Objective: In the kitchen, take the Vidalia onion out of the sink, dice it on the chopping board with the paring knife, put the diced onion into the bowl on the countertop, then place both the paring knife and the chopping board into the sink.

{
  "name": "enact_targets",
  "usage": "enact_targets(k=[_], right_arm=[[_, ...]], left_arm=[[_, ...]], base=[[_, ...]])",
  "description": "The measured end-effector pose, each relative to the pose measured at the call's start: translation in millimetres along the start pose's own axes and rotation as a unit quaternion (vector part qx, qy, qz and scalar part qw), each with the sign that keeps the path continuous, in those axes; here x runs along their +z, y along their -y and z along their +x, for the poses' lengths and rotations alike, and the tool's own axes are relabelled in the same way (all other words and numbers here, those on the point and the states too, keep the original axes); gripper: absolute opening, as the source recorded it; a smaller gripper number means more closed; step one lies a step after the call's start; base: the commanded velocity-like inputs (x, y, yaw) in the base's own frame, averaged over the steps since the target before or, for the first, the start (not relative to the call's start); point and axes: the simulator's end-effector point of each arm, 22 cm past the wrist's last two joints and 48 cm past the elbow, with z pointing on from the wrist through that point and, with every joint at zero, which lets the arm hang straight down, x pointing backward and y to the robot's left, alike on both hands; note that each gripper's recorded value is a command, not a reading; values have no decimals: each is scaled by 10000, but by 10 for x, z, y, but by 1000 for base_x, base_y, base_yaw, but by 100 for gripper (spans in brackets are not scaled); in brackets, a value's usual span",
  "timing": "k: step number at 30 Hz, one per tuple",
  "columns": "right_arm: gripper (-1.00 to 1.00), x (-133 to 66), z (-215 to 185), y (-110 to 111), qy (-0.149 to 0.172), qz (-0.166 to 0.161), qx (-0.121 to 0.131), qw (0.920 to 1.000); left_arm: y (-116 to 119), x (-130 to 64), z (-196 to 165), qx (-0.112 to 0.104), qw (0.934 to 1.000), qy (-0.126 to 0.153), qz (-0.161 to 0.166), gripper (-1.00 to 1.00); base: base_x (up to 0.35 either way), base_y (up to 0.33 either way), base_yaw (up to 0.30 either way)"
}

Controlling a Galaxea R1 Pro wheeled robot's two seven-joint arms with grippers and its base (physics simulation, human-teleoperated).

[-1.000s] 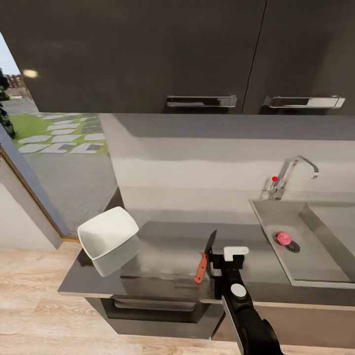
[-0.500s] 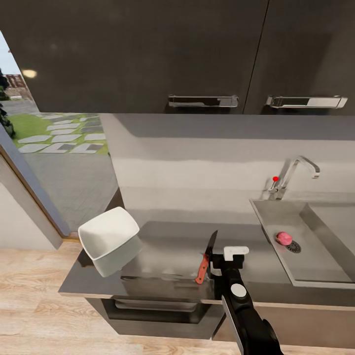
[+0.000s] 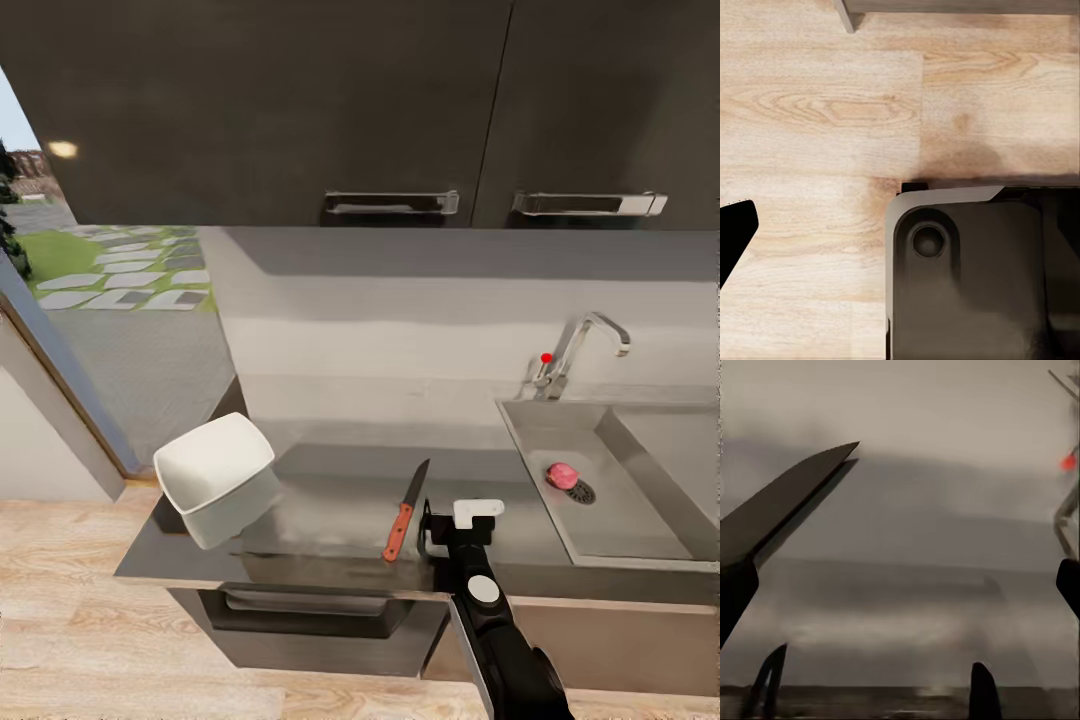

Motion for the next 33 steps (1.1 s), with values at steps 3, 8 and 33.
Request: enact_targets(k=[3, 8, 33], right_arm=[[100, -1, -1, -3, 2, -4, -1, 10000], [100, -3, -3, -5, 3, -7, -2, 10000], [100, 33, 138, -17, -123, -15, -13, 9999]], left_arm=[[-1, 0, 0, 1, 10000, 0, 0, 100], [-1, -1, 0, 1, 10000, 2, 0, 100], [-4, -12, 100, -3, 9999, -127, -5, 100]], base=[[-150, -6, 0], [-26, -1, 0], [15, 0, 74]])
